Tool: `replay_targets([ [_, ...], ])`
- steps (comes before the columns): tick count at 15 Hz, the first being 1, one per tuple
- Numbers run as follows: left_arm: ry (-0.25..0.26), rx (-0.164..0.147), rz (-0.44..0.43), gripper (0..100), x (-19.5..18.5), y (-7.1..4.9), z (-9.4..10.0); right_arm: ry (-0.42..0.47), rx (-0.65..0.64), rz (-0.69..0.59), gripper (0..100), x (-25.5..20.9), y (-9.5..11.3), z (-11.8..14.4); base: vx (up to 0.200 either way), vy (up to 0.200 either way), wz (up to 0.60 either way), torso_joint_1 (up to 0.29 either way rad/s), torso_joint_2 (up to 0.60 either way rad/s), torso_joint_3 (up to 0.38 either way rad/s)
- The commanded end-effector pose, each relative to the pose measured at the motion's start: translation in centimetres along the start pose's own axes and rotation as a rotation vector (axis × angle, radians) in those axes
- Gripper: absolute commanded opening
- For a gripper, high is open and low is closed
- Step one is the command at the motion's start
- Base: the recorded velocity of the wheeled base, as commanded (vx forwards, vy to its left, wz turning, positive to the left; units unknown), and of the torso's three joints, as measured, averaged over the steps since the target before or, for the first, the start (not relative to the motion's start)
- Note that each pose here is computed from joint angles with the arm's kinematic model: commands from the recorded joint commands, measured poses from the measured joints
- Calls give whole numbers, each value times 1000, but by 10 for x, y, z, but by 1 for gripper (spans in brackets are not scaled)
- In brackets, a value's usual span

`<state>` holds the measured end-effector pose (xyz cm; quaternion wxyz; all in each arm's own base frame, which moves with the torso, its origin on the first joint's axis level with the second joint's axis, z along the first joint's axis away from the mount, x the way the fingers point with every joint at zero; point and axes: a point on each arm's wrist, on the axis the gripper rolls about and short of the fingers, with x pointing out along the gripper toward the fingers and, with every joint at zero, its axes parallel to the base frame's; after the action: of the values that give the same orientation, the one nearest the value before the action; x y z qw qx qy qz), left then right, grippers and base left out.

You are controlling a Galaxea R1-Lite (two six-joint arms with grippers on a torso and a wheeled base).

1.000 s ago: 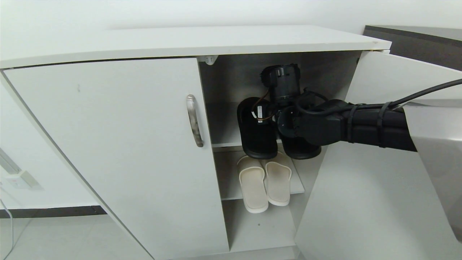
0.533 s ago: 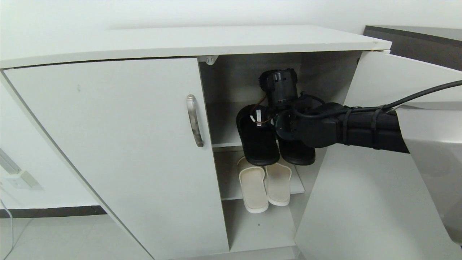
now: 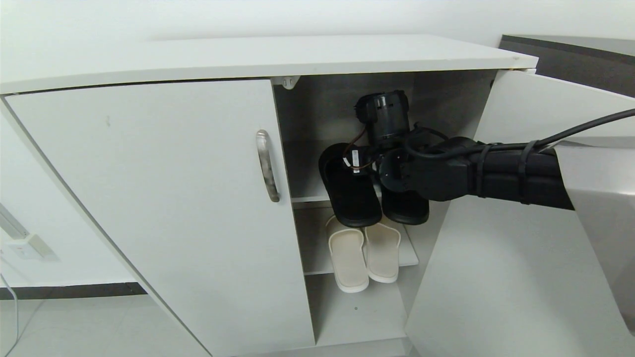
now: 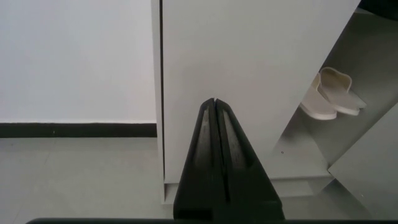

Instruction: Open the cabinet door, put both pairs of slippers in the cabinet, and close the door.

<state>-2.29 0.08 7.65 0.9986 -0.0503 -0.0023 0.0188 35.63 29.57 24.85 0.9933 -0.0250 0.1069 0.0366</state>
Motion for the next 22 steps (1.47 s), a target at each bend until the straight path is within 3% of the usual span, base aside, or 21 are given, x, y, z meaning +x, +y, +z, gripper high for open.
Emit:
replay_targets([
  [1, 1, -1, 1, 0, 0, 0, 0, -12, 7, 8, 100, -6, 0, 6, 0, 0, 0, 0, 0, 0],
  [12, 0, -1, 0, 0, 0, 0, 0, 23, -15, 22, 100, -32, -1, -8, 0, 0, 0, 0, 0, 0],
  [22, 0, -1, 0, 0, 0, 0, 0, -17, -6, 168, 100, -132, -14, -33, 0, 0, 0, 0, 0, 0],
])
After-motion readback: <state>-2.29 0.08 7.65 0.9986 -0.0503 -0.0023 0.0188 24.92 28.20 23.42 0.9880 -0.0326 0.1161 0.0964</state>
